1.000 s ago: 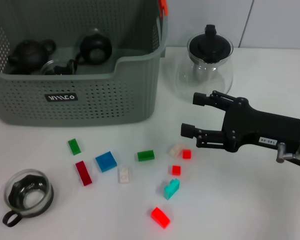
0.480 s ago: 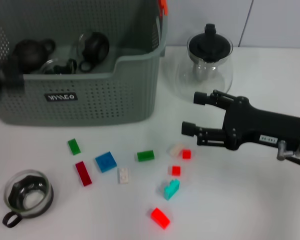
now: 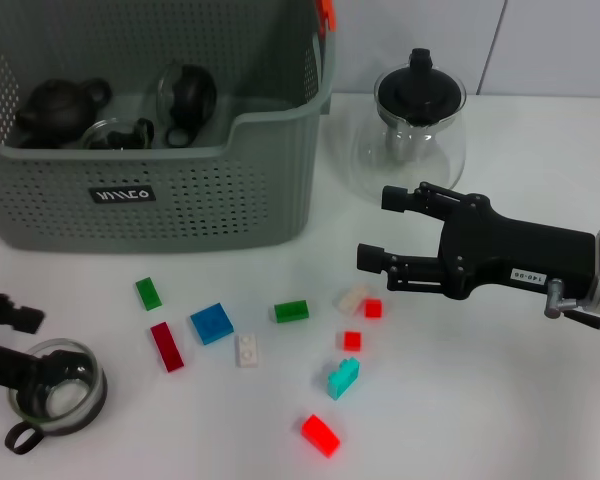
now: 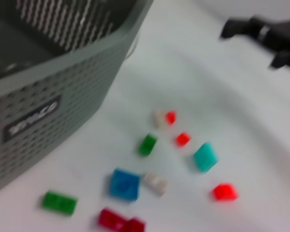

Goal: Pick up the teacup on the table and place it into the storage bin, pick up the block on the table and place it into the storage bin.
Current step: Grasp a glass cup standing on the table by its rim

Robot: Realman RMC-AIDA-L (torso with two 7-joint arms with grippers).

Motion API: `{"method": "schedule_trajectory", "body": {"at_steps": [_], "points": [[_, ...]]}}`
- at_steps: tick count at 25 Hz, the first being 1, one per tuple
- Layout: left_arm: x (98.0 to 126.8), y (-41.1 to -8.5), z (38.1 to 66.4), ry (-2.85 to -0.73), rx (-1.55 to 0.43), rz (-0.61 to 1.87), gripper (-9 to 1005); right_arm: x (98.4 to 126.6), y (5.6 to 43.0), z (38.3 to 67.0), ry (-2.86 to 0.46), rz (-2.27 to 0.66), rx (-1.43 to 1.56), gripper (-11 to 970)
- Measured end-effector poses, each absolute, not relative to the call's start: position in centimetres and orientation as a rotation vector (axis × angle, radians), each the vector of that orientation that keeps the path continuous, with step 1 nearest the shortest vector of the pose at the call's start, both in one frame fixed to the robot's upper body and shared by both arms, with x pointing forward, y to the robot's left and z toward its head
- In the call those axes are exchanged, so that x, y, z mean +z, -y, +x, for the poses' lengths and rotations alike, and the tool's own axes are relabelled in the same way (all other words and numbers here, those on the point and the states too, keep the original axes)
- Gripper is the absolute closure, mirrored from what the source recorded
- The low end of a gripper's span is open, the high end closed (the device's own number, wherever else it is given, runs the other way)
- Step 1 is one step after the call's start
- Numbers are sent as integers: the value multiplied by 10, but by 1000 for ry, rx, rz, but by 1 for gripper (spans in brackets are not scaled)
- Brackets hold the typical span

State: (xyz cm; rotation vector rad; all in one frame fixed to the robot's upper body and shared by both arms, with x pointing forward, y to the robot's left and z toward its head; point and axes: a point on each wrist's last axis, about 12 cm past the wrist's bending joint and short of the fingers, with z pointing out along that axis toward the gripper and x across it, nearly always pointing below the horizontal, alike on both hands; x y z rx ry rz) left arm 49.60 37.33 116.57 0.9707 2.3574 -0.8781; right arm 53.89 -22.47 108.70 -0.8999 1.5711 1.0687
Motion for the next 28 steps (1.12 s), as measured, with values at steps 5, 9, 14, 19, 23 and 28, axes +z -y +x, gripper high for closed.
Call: {"method": "schedule_trajectory", "body": {"at_steps": [5,9,14,19,23,28], "points": [[1169,-371,499,-2492,-656,939,95,1086,224,539,-1579,-905,1065,17],[1168,-354,498,-2540,-526,965,96,1084,223,538,-1588,-909,1063,16],[1162,-334,502,-2576,-414,1002,97,1083,222,538,-1591,-906,1059,15],[1153,-321,512,-2668,-360,993,158,1082,223,538,-1593,-903,1061,14],[1148,-316,517,-2694,-272,992,277,1081,223,537,-1596,-900,1060,14],[1146,-316,520,-2701,-233,983,450,1081,224,537,-1598,-899,1058,15]]}}
